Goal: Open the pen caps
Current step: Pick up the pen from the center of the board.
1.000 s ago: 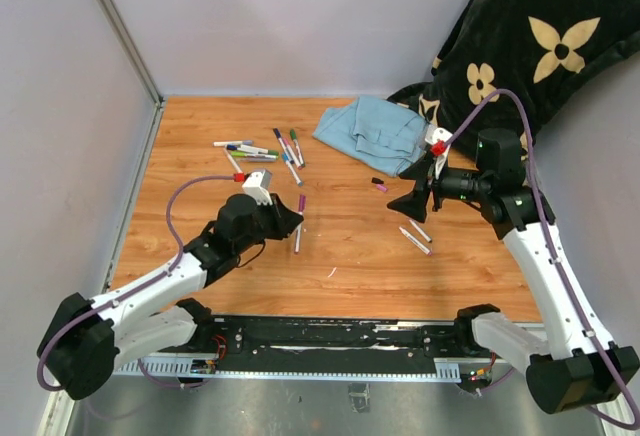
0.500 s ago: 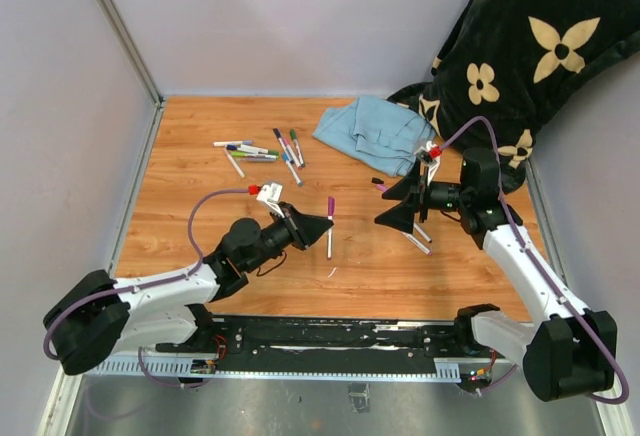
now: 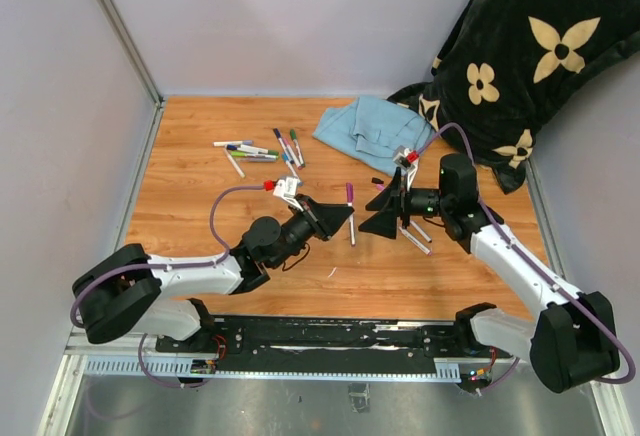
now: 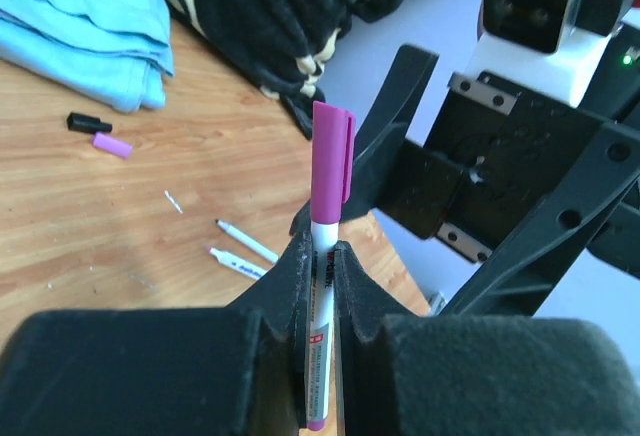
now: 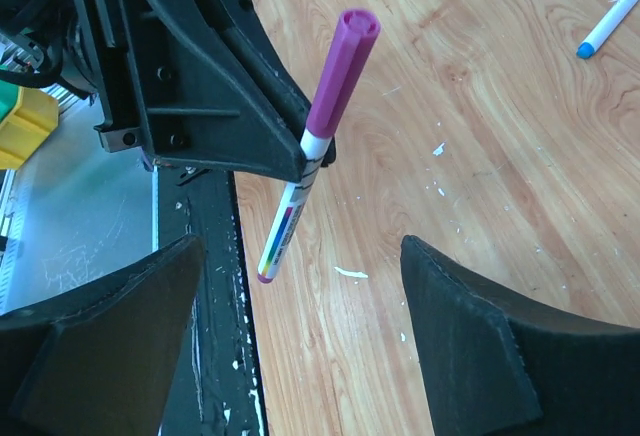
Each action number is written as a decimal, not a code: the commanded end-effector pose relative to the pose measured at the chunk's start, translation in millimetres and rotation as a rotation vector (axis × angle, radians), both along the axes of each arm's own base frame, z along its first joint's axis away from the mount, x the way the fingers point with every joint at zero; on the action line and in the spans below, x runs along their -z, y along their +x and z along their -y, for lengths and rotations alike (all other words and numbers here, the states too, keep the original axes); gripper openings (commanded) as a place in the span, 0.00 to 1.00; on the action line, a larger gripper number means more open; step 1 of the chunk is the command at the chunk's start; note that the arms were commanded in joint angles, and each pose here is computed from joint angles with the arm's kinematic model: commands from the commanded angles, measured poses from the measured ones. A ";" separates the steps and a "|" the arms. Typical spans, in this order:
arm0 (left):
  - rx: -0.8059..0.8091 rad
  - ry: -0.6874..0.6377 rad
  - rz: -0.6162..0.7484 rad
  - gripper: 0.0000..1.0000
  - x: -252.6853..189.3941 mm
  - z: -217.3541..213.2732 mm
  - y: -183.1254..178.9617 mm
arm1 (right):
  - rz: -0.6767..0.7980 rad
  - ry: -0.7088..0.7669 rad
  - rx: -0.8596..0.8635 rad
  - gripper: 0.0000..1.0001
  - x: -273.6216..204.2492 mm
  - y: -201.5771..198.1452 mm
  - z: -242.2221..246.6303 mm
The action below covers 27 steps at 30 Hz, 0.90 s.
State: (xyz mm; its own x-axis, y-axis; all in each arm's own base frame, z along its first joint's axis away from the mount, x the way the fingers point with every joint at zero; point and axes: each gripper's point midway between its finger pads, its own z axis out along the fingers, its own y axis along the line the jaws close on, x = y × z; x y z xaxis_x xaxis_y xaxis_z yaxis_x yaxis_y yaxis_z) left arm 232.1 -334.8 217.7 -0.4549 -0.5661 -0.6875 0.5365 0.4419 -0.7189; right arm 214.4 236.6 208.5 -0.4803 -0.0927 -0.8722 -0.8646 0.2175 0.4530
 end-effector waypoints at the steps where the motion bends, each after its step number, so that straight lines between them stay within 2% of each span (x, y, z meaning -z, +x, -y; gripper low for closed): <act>1: -0.093 -0.085 0.057 0.00 -30.3 -4.2 13.4 | 0.000 -0.011 0.026 0.80 3.7 2.1 -9.0; 12: -0.087 -0.103 0.072 0.00 -39.2 16.2 8.2 | -0.047 -0.002 0.058 0.58 8.2 2.2 -21.6; 14: -0.087 -0.103 0.073 0.00 -39.6 19.0 8.2 | -0.050 0.001 0.049 0.46 7.6 0.5 -23.9; 18: -0.089 -0.103 0.080 0.02 -41.7 17.5 6.9 | -0.043 -0.001 0.039 0.09 4.0 -0.5 -24.8; 20: -0.092 -0.103 0.093 0.09 -44.3 13.2 5.3 | -0.040 -0.005 0.029 0.01 1.6 -1.7 -24.5; 24: -0.080 -0.089 0.134 0.48 -47.1 0.5 -4.4 | -0.026 0.008 -0.012 0.01 -4.5 -6.8 -24.3; 27: -0.061 -0.072 0.188 0.71 -51.6 -11.7 -14.6 | 0.005 0.018 -0.076 0.01 -8.7 -13.3 -21.8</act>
